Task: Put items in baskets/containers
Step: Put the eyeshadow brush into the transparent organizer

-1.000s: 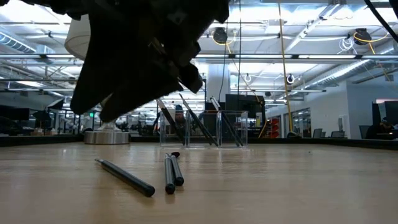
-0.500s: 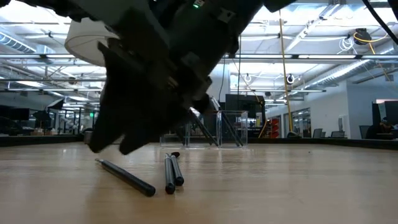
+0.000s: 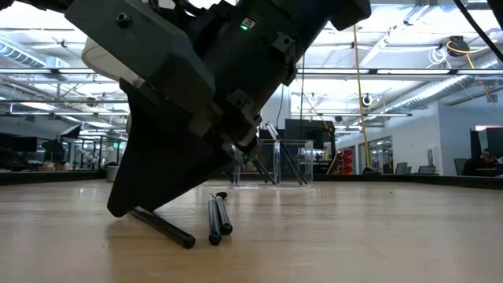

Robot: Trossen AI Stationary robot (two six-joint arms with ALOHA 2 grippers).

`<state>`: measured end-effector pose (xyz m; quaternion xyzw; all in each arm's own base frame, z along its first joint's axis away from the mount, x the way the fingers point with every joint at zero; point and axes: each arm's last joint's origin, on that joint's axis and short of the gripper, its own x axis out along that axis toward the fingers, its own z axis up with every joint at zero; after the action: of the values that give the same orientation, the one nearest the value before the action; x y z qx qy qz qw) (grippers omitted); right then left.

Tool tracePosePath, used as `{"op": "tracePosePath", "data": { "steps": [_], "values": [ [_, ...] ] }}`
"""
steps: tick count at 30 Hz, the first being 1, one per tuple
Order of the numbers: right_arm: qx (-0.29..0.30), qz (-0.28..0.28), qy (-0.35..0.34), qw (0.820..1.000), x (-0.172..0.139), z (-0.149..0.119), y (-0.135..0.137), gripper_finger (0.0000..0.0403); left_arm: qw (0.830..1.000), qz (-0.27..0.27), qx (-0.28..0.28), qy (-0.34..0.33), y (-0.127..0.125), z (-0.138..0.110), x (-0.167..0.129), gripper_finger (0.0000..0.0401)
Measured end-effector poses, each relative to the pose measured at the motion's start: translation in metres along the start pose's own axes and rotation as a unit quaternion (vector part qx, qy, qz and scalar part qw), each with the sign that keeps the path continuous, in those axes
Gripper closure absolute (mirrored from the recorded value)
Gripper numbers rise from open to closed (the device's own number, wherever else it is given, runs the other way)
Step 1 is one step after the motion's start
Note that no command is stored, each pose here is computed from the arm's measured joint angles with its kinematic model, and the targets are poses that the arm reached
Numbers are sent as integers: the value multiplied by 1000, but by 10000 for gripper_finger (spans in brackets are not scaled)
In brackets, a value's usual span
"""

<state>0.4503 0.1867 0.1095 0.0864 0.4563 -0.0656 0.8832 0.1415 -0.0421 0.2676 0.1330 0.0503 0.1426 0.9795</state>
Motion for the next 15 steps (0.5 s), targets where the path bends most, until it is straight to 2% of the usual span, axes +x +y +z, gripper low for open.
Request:
{"op": "tracePosePath", "data": {
  "steps": [9, 15],
  "values": [
    [4, -2, 10, 1000, 3, 2, -8, 323, 1000, -3, -11, 18, -1, -4, 0, 364],
    [1, 14, 14, 1000, 3, 4, -8, 391, 999, -4, -31, 25, -1, -6, 0, 364]
  ]
}}
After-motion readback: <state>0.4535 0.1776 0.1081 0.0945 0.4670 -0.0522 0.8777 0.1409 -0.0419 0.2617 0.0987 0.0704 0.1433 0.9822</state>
